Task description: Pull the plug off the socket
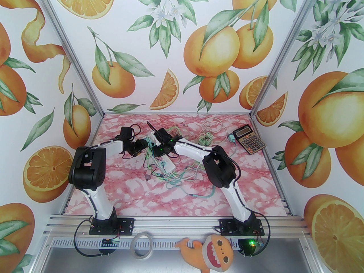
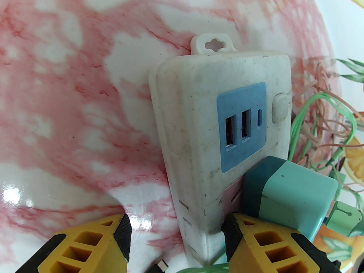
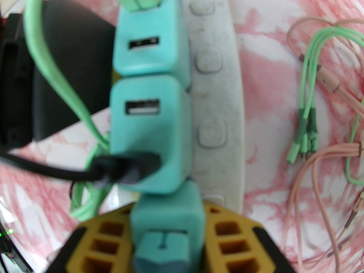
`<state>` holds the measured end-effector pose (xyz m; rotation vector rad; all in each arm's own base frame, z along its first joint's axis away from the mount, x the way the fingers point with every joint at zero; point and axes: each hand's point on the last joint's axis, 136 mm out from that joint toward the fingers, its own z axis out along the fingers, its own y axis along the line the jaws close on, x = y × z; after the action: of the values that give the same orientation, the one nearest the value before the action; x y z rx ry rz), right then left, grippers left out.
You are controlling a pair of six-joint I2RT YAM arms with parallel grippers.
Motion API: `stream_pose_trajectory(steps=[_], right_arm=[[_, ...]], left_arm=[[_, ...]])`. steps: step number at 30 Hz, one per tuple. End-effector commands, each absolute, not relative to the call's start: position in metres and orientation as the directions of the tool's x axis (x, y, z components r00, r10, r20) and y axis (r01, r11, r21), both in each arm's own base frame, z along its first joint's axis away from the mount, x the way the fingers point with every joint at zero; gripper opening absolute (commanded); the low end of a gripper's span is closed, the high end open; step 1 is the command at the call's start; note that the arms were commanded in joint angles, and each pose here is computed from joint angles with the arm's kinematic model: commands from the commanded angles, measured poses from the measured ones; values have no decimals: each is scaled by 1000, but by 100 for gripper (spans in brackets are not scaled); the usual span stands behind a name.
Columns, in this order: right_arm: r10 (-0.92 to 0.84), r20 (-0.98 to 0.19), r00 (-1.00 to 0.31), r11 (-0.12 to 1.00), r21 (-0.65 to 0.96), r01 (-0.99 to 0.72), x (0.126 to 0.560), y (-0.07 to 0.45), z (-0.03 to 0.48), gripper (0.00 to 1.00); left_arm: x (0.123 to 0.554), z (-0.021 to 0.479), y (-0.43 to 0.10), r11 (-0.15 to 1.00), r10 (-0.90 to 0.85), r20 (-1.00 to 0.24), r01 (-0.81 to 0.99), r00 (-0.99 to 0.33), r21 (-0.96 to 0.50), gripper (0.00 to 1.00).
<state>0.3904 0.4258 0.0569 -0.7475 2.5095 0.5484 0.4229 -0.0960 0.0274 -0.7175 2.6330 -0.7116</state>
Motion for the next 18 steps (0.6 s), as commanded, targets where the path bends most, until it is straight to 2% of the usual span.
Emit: stream_pose_trajectory(steps=[1, 6, 9, 18], right_arm=[[-419, -579, -699, 767, 186, -614, 394, 430, 77, 29], [-492, -603, -628, 746, 79, -661, 386, 435, 81, 29], [-501, -607, -617, 741, 67, -668, 384, 436, 82, 28], [-298, -627, -719, 768, 290, -571, 407, 417, 116, 27]], left_arm=[[409, -3, -90, 763, -561, -99, -467, -822, -447, 56], [400, -13, -83, 781, -559, -75, -495, -825, -381, 53], [399, -14, -81, 786, -556, -76, -494, -828, -372, 53], [397, -16, -80, 799, -541, -77, -484, -837, -357, 53]])
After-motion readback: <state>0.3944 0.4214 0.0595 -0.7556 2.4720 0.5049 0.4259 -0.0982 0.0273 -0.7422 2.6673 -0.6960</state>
